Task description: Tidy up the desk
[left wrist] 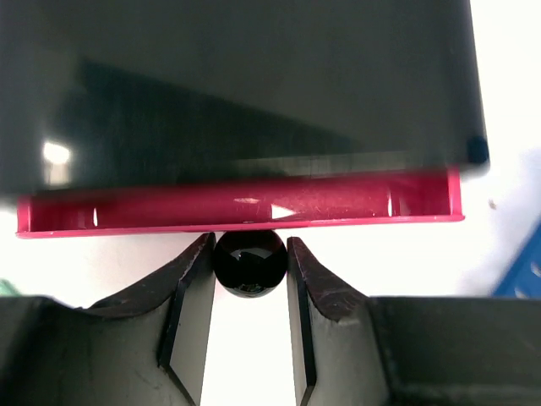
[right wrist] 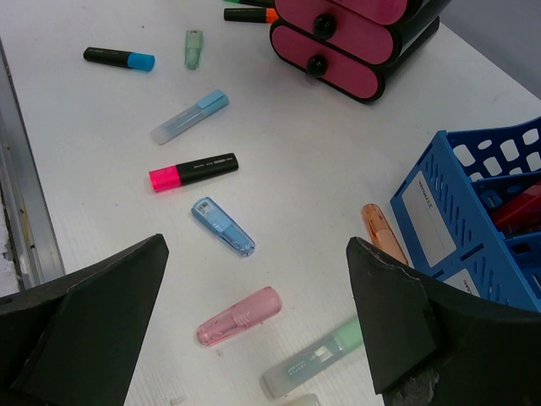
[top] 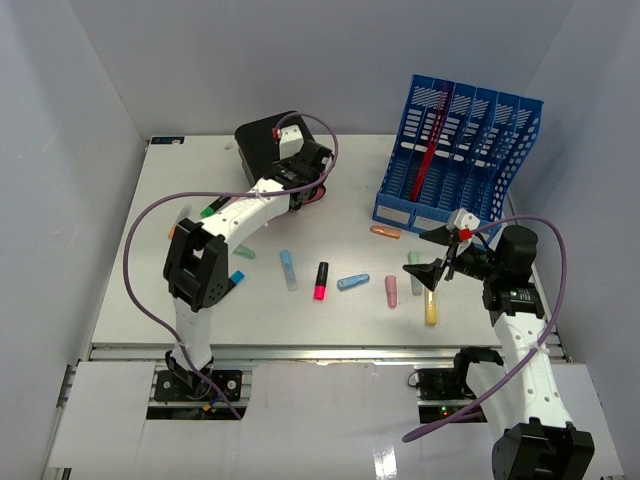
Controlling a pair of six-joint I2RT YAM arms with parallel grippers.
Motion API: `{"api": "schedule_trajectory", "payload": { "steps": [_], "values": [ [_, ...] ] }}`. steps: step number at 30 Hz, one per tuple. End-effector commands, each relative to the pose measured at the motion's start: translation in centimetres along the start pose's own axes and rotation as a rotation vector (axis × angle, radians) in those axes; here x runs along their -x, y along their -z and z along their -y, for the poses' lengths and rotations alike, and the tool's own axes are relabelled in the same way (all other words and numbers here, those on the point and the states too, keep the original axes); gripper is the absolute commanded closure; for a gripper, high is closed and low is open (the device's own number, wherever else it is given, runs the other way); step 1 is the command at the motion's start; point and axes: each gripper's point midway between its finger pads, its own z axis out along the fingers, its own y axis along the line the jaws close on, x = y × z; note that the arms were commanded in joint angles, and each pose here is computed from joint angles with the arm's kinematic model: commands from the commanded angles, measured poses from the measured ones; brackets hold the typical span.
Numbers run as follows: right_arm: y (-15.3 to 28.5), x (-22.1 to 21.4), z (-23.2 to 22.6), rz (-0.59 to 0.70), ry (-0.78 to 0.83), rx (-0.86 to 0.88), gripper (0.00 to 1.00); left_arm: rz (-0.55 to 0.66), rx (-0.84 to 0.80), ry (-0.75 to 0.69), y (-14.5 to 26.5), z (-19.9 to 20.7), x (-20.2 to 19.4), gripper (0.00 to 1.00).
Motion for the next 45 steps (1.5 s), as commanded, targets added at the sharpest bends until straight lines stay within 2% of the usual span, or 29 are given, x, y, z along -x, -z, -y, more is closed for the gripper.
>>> {"api": "schedule_trajectory", "payload": {
  "steps": [1,9,13,18,20,23,25,30,37,38,42,45],
  "values": [
    [0.0,0.2,0.3,0.01,0.012,-0.001,0.07,-0.05,-0.117,0.028,4.9,1.5,-1.8,0.75],
    [0.0,0.0,0.3,0.008,0.006,-0.001,0.07,-0.09,-0.143,0.082,7.4,0.1,-5.1,0.75],
    [0.0,-0.2,0.3,0.007,-0.001,0.007,0.07,-0.096,-0.17,0.089,8.3,0.5,-5.6,0.74],
    [0.0,-0.2,-0.2,0.014,0.0,0.033,0.08,-0.086,-0.189,0.087,8.6,0.9,-5.0,0.63],
    [0.0,-0.1,-0.4,0.018,0.004,0.041,0.08,-0.083,-0.2,0.085,8.7,1.0,-4.8,0.46],
    [0.0,-0.3,-0.7,0.022,0.006,0.057,0.08,-0.077,-0.212,0.086,8.9,1.0,-4.6,0.15],
    [0.0,-0.3,-1.0,0.026,0.008,0.069,0.08,-0.069,-0.222,0.087,9.2,0.9,-4.3,0.06],
    [0.0,-0.6,-3.0,0.052,0.037,0.184,0.08,-0.08,-0.302,0.072,10.3,1.4,-4.4,0.02],
    [-0.1,-1.8,-5.6,0.068,0.19,0.324,0.08,-0.065,-0.588,-0.037,15.0,2.1,-3.8,0.02],
    [-0.5,-2.4,-5.3,0.031,0.258,0.321,0.08,-0.044,-0.636,-0.041,15.8,2.2,-3.4,0.02],
    [-2.5,-5.2,-7.9,-0.14,0.326,0.461,0.07,-0.018,-0.761,-0.063,19.0,0.8,-3.4,0.02],
    [-4.1,-7.1,-7.4,-0.26,0.421,0.468,0.07,0.001,-0.825,-0.061,21.2,-1.0,-3.5,0.02]
  ]
}}
